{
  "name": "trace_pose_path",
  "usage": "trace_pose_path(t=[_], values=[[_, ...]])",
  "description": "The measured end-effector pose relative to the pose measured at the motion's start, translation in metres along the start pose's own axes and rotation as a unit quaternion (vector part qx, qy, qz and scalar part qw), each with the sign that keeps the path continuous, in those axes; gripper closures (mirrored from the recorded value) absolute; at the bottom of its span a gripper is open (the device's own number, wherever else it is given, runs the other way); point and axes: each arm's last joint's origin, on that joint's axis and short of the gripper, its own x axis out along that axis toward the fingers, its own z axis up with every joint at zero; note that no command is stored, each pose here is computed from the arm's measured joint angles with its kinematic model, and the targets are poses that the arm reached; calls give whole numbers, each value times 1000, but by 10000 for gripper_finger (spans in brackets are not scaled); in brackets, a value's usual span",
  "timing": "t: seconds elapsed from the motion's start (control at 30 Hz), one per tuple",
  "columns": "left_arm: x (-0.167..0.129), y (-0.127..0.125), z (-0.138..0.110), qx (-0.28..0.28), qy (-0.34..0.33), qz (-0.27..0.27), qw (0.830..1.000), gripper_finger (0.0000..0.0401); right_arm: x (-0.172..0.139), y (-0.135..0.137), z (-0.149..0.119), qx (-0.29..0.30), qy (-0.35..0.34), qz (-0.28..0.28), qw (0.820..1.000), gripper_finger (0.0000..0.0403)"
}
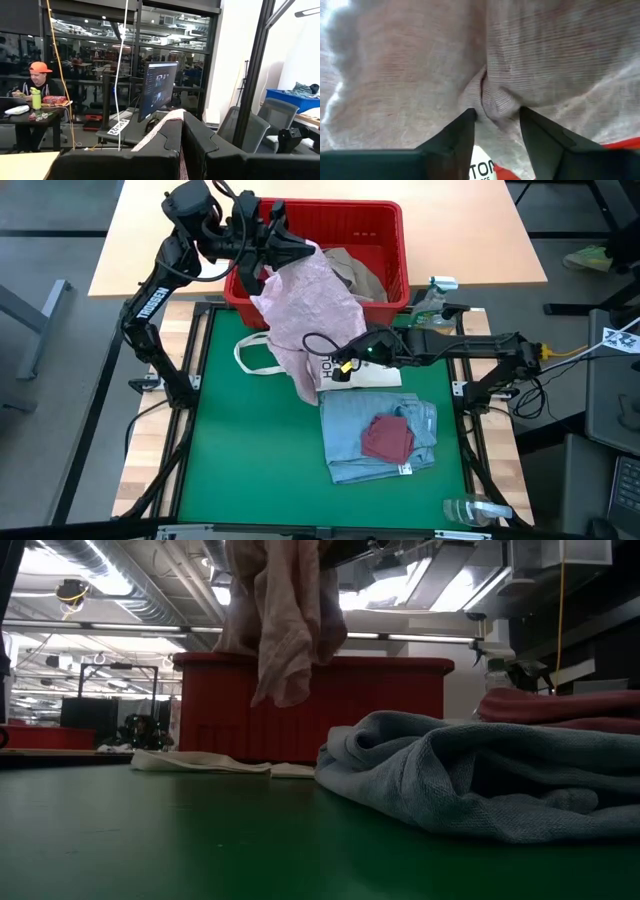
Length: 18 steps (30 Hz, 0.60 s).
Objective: Fold Laundry from Bin
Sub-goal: Fold the pink shirt from the red laundry basket
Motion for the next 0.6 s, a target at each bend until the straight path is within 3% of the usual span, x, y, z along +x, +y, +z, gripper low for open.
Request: trace_pose_path(t=[0.33, 0.6], values=[[1, -2, 0, -2, 0, -3, 1000, 401, 1, 0, 0, -2, 2, 0, 1000, 391], [-2, 0, -5, -36, 30, 8, 999, 401, -16, -5, -1, -21, 29, -61, 997, 369]])
